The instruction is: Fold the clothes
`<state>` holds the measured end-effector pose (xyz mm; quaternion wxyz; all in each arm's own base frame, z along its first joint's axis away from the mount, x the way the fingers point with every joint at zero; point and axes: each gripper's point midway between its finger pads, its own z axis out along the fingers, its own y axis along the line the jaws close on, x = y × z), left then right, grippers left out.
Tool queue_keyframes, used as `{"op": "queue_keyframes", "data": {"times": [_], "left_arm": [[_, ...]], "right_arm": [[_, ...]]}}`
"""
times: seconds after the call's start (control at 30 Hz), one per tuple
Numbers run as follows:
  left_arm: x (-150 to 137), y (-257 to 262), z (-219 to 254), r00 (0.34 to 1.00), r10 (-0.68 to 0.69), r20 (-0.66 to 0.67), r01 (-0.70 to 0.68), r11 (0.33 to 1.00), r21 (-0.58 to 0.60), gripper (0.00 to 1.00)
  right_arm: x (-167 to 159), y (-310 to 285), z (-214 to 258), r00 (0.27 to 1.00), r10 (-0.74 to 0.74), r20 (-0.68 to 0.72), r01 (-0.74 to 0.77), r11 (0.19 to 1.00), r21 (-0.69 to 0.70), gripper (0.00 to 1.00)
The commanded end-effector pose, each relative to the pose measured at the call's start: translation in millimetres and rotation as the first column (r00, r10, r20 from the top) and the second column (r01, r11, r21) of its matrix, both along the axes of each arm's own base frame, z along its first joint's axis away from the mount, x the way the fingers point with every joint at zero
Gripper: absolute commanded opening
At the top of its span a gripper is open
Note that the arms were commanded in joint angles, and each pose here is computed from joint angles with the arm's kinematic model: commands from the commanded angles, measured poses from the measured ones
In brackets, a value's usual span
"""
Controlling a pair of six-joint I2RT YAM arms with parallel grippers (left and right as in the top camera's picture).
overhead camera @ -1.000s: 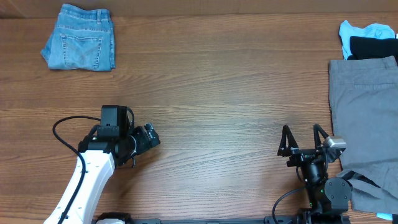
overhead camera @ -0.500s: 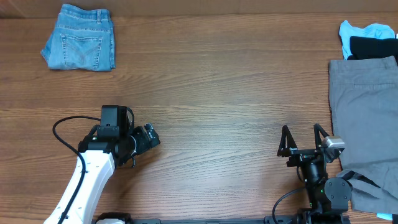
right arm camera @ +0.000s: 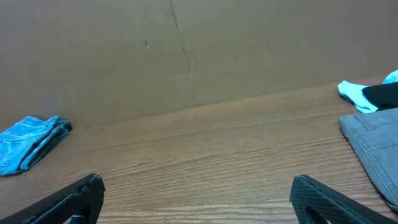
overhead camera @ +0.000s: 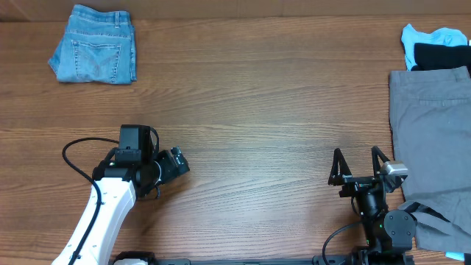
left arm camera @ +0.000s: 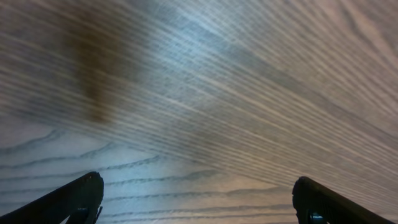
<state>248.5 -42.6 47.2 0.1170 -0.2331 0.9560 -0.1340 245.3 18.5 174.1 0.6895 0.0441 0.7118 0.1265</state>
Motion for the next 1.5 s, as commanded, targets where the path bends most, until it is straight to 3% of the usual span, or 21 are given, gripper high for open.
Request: {"op": "queue_keyframes", "data": {"times": [0.0, 0.1, 0.2, 0.33, 0.53, 0.7, 0.77, 0.9, 1.07, 1.13, 1.2, 1.47], "left_arm": [[-1, 4, 2, 1.000, -0.010, 0.026, 0.009, 0.999, 0.038, 1.00], [1, 1, 13, 0.993, -0.019, 0.113, 0.015, 0.999, 0.033, 1.00], [-4, -1, 29, 0.955, -0.043, 0.294, 0.033, 0.999, 0.037, 1.00], [-20, -1, 48, 0.868, -0.056, 0.494, 0.044, 0.998, 0.034, 1.00], [-26, -4, 71, 0.738, -0.099, 0.667, 0.079, 0.995, 0.060, 1.00], [-15, -5, 88, 0.579, -0.164, 0.798, 0.093, 0.986, 0.135, 1.00], [-8, -5, 95, 0.468, -0.162, 0.869, 0.076, 0.987, 0.143, 1.00], [-4, -5, 107, 0.340, -0.152, 0.928, 0.054, 0.988, 0.143, 1.00], [-7, -4, 133, 0.198, -0.302, 0.933, 0.021, 0.953, 0.304, 1.00], [-7, -4, 130, 0.190, -0.385, 0.903, 0.018, 0.921, 0.389, 1.00], [-7, -1, 115, 0.230, -0.465, 0.855, 0.020, 0.880, 0.474, 1.00], [-3, 24, 111, 0.281, -0.572, 0.770, -0.077, 0.787, 0.613, 1.00]], "right_arm": [[0, -2, -2, 1.000, -0.008, 0.005, 0.008, 1.000, -0.008, 1.00], [0, -2, -2, 1.000, -0.008, 0.005, 0.008, 1.000, -0.008, 1.00], [0, -2, -2, 1.000, -0.008, 0.005, 0.008, 1.000, -0.008, 1.00], [0, -2, -2, 1.000, -0.008, 0.005, 0.008, 1.000, -0.008, 1.00], [0, -2, -2, 1.000, -0.008, 0.005, 0.008, 1.000, -0.008, 1.00], [0, -2, -2, 1.000, -0.008, 0.005, 0.008, 1.000, -0.008, 1.00], [0, -2, -2, 1.000, -0.008, 0.005, 0.008, 1.000, -0.008, 1.00], [0, -2, -2, 1.000, -0.008, 0.005, 0.008, 1.000, -0.008, 1.00], [0, -2, -2, 1.000, -0.008, 0.005, 0.008, 1.000, -0.008, 1.00], [0, -2, -2, 1.000, -0.008, 0.005, 0.008, 1.000, -0.008, 1.00], [0, -2, -2, 1.000, -0.008, 0.005, 0.008, 1.000, -0.008, 1.00], [0, -2, -2, 1.000, -0.008, 0.005, 0.008, 1.000, -0.008, 1.00]]}}
